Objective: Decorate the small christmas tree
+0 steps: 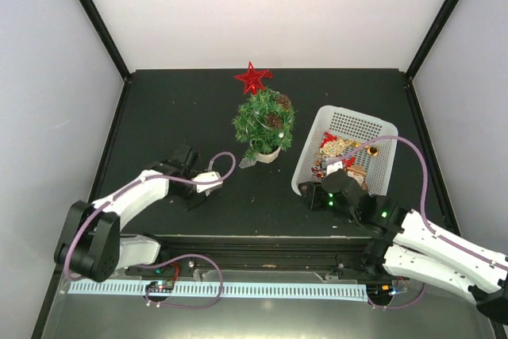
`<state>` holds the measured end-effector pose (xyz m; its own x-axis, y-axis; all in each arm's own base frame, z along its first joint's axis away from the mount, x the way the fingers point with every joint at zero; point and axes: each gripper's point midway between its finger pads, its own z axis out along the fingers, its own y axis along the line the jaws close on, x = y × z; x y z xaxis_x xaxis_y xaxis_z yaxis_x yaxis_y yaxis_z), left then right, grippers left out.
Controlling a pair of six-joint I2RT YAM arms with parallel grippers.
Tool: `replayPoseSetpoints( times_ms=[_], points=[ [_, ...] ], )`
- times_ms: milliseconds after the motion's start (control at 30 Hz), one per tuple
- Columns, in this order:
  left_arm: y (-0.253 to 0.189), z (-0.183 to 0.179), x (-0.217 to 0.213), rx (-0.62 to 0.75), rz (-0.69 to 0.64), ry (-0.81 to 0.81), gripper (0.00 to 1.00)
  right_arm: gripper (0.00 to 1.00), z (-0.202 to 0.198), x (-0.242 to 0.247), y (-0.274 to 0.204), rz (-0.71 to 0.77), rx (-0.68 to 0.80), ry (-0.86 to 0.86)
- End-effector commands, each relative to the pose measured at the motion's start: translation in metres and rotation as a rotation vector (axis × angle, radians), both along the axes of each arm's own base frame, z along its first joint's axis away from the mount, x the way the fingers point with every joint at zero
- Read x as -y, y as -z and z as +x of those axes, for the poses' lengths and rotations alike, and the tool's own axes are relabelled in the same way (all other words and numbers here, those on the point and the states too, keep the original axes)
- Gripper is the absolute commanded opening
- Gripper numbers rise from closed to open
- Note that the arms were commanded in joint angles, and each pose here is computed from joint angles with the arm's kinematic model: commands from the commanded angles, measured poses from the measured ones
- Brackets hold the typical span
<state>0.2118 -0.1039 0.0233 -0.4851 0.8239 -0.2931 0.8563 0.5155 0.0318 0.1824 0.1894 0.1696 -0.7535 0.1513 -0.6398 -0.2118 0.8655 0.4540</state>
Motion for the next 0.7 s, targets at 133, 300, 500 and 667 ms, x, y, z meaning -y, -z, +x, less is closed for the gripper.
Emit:
replayPoseSetpoints(
  times_ms=[133, 300, 500, 667],
  points=[
    [-0.113, -0.047, 0.035, -0.002, -0.252, 0.256, 0.02, 0.47, -0.028, -0.058, -0.033, -0.169, 0.162, -0.229],
    [-0.170, -0.104, 0.053, -0.124, -0.445, 0.464, 0.02, 0.47, -0.052, -0.103, -0.075, -0.105, 0.288, -0.426],
    [-0.181, -0.119, 0.059, -0.223, -0.498, 0.509, 0.02, 0.47, -0.078, -0.127, -0.121, 0.041, 0.392, -0.610],
    [-0.184, -0.132, 0.065, -0.244, -0.519, 0.538, 0.02, 0.47, -0.095, -0.153, -0.125, 0.047, 0.329, -0.733]
  ],
)
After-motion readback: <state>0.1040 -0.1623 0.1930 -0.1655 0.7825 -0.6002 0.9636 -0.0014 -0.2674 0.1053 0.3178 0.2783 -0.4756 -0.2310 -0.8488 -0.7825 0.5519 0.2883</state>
